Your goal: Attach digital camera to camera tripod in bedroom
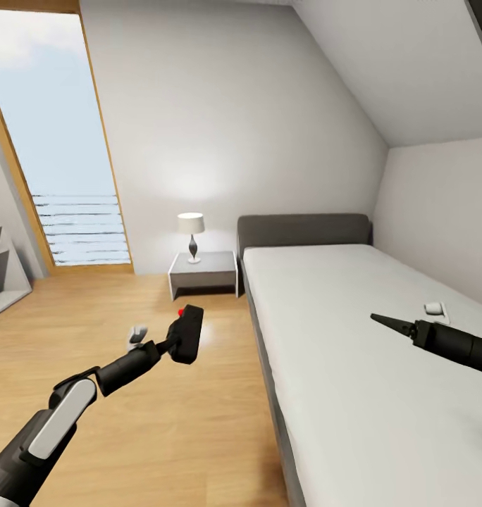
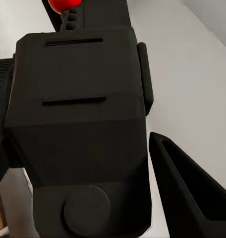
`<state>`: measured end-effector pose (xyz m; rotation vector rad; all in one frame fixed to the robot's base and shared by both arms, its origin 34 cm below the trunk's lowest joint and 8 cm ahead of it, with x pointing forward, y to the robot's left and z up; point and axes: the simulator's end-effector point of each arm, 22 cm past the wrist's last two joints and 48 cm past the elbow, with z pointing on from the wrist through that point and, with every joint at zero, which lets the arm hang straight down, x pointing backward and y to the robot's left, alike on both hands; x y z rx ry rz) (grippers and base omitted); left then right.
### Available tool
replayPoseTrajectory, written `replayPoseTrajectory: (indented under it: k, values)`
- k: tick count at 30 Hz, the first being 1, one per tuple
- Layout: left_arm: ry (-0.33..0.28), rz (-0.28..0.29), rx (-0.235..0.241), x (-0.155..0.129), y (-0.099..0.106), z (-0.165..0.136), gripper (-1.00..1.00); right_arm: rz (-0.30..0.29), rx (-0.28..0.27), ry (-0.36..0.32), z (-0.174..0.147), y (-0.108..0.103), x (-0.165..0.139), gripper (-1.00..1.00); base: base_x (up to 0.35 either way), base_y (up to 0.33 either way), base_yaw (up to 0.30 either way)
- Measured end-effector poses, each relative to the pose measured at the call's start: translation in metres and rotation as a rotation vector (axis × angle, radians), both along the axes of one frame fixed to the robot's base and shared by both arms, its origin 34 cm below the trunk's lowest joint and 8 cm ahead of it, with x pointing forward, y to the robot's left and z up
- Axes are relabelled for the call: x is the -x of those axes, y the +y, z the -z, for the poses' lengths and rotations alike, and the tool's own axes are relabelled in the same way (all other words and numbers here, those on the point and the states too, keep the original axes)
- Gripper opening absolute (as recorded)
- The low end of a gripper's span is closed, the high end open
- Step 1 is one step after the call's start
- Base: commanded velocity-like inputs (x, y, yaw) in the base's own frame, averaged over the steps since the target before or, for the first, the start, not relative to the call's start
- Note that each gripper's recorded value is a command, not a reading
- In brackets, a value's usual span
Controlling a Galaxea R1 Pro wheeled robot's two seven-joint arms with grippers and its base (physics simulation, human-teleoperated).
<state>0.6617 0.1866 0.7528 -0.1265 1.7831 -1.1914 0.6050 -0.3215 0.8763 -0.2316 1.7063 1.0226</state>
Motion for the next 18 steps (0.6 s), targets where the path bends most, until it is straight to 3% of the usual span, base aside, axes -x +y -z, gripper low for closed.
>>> replayPoseTrajectory:
  k: [13,18]
  values:
    - [0.039,-0.042,-0.045,-0.011,-0.002,-0.016,-1.00,-0.099,0.005,0.012,-0.020,0.034,0.000,1.00,0.000,0.000,0.000]
    - [0.123,-0.113,-0.126,-0.019,0.004,0.000,-1.00,-0.158,0.044,0.030,-0.016,0.065,-0.003,1.00,0.000,0.000,0.000]
